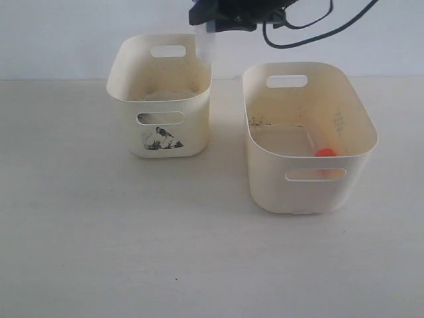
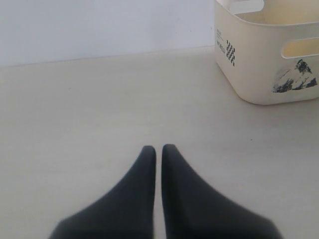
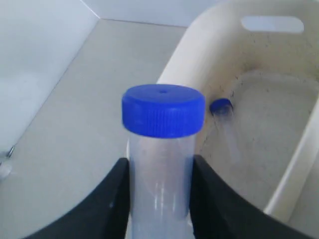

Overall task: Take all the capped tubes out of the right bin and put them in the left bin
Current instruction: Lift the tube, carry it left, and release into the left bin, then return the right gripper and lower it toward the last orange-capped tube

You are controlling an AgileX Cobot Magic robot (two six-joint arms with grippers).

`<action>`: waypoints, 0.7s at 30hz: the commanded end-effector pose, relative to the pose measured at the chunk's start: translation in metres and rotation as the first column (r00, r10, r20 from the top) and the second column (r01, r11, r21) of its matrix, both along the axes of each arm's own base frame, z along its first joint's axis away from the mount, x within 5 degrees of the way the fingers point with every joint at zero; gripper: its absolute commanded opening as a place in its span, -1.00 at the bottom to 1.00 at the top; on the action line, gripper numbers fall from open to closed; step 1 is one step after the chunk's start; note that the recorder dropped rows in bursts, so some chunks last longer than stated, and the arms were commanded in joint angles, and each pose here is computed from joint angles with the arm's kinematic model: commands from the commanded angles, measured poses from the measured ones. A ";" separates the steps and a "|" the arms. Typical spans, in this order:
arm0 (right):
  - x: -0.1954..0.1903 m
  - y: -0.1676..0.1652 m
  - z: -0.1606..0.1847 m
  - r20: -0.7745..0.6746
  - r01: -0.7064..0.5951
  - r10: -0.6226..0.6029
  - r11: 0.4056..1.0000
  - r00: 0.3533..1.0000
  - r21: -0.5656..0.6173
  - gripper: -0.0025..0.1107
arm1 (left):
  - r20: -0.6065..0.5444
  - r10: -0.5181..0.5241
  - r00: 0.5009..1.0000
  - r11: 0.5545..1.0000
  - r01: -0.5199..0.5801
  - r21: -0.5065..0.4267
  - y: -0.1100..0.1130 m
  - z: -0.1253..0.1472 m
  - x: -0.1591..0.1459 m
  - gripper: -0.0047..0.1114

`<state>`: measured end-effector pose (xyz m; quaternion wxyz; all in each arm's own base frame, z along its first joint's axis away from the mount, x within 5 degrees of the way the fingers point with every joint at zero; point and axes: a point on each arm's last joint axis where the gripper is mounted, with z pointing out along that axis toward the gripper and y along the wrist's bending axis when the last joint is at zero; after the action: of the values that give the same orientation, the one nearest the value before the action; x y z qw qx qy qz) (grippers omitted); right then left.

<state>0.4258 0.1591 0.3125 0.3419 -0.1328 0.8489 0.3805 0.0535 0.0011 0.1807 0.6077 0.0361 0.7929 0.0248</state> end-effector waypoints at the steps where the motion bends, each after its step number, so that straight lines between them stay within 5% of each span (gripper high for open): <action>1: 0.009 0.020 -0.002 0.188 0.035 -0.028 0.999 0.982 -0.035 -0.68 | 0.011 -0.001 1.000 1.000 0.001 -0.021 -0.001 0.002 0.000 -0.84; 6: 0.018 0.037 -0.012 0.299 0.125 -0.096 0.989 0.949 -0.080 0.29 | 0.011 -0.001 1.000 1.000 0.001 -0.021 -0.001 0.002 0.000 -0.84; 8: 0.021 0.040 -0.016 0.295 0.160 -0.133 0.985 0.946 -0.070 0.41 | 0.011 -0.001 1.000 1.000 0.001 -0.021 -0.001 0.002 0.000 -0.84; 11: 0.021 0.041 -0.021 0.225 0.172 -0.161 0.985 0.961 -0.028 0.04 | 0.011 -0.001 1.000 1.000 0.001 -0.021 -0.001 0.002 0.000 -0.84; 14: 0.020 0.040 -0.017 0.213 0.183 -0.174 0.983 0.961 -0.021 -0.93 | 0.011 -0.001 1.000 1.000 0.001 -0.021 -0.001 0.002 0.000 -0.84; 21: 0.004 0.026 0.005 0.217 0.134 -0.103 0.982 0.971 -0.131 -0.96 | 0.011 -0.001 1.000 1.000 0.001 -0.021 -0.001 0.002 0.000 -0.84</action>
<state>0.4384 0.1964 0.3013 0.4564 -0.1416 0.8302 0.2871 0.0535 0.0011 0.1807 0.6077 0.0361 0.7929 0.0248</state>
